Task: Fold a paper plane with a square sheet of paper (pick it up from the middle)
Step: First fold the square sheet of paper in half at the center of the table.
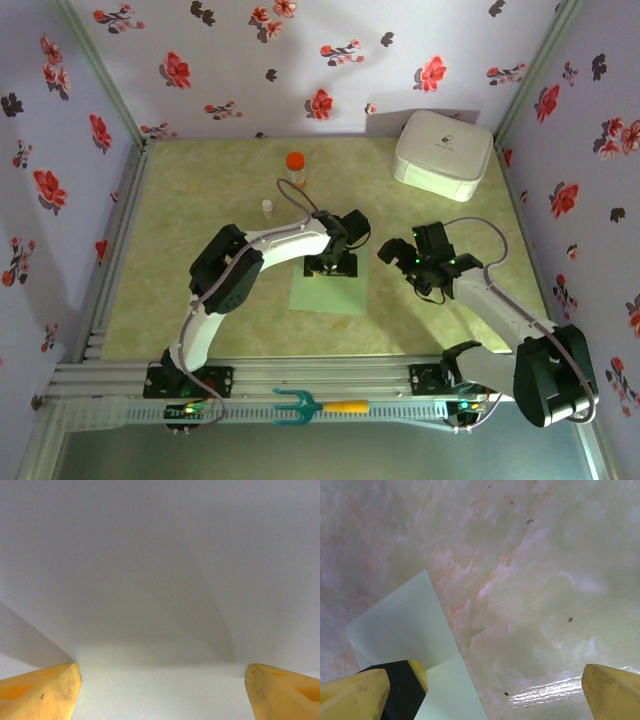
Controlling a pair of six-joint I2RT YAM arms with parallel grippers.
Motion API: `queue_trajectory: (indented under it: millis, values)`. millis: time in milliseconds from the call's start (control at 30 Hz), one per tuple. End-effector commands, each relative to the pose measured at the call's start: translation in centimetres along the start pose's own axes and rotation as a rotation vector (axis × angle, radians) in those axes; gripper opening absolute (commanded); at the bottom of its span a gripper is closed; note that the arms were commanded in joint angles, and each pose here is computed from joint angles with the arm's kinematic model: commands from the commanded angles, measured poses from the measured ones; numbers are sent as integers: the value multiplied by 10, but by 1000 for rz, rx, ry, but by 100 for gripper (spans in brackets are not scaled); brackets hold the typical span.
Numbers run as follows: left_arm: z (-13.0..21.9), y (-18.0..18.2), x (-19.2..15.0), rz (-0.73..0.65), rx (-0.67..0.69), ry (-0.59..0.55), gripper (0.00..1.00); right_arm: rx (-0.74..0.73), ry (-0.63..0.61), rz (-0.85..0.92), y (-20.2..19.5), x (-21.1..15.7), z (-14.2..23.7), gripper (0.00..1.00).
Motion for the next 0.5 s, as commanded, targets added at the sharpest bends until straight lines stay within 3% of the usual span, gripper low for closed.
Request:
queue_trajectory:
  millis: [0,467]
  values:
    - [-11,1,-7,-33,42,49,87,16,9,7,3,2,-2,99]
    - [-26,0,-10,-55,53,102,86,10,1,3,2,3,-3,99]
Point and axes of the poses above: each hand's point on the last joint's axis, 136 mm out from that joint toward the fingers, its own z axis back along the fingers, its own y axis along the line the jaws close on, x = y × z, the point moved 7 cm from there along z, back along the fingers, and after that the axes turned 5 degrees about -z, right-handed, at the moved point
